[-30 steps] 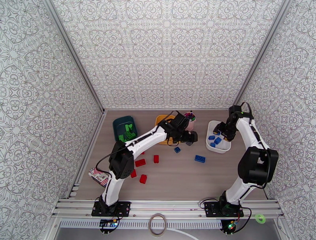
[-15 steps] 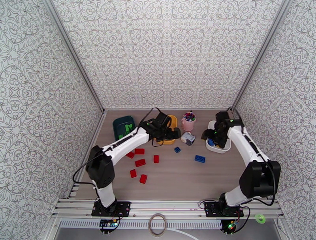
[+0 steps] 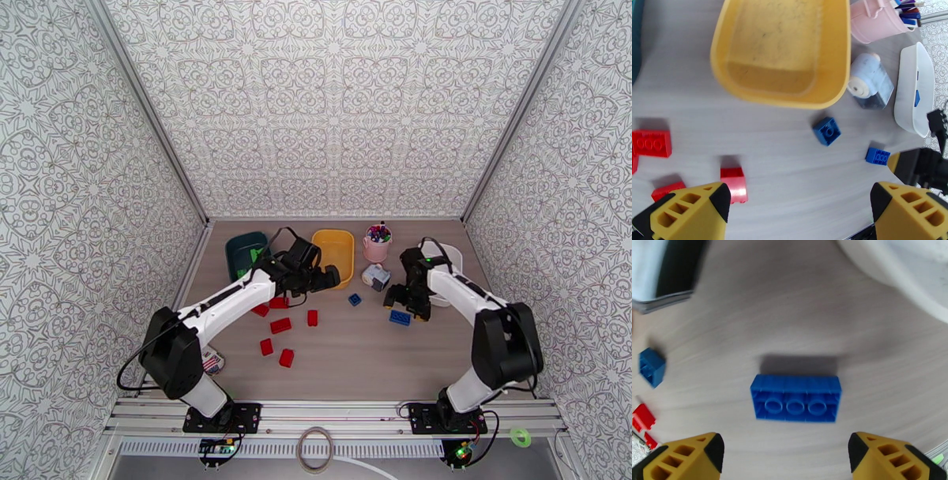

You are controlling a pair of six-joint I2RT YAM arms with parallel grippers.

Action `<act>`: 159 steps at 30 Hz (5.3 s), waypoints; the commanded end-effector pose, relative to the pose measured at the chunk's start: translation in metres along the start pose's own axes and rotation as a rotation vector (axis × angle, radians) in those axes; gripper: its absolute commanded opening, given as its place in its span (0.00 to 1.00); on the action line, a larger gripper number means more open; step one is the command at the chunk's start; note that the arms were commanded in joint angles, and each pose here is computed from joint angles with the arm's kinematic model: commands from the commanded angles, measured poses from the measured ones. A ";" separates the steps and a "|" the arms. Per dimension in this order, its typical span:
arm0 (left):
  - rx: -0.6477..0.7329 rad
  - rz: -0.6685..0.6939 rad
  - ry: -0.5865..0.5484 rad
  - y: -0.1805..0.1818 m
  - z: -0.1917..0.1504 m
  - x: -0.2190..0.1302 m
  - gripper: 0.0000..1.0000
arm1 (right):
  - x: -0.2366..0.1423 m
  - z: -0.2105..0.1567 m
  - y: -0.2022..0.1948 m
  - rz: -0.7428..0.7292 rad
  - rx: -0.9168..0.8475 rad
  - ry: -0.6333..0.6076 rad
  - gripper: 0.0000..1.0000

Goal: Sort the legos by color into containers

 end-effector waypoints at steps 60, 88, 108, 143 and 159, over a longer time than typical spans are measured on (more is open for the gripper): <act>0.424 -0.135 0.230 -0.110 -0.055 0.057 0.99 | -0.079 0.089 -0.045 0.076 0.157 -0.196 0.43; 0.693 -0.168 -0.151 -0.191 -0.031 0.010 0.99 | -0.107 0.140 -0.092 0.108 0.249 -0.268 0.77; 0.030 0.051 -0.172 0.012 0.037 -0.022 0.99 | -0.053 0.048 0.100 0.069 -0.447 -0.214 0.72; -0.168 0.144 -0.244 0.090 -0.004 -0.079 0.99 | 0.055 0.027 0.149 -0.077 -0.714 -0.108 0.46; -0.054 0.091 -0.179 0.045 0.002 -0.040 0.99 | -0.010 0.010 0.134 -0.013 -0.611 -0.227 0.34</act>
Point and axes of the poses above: each hand's point on the last joint's axis, 136 mm out from that joint toward the fingers, its own x axis out along the fingers, its own y axis along the line the jaws close on, z = x × y, the point moved 5 cm from there along -x, back along the fingers, and after that the axes turned 7 degrees about -x, right-handed, at the moved point
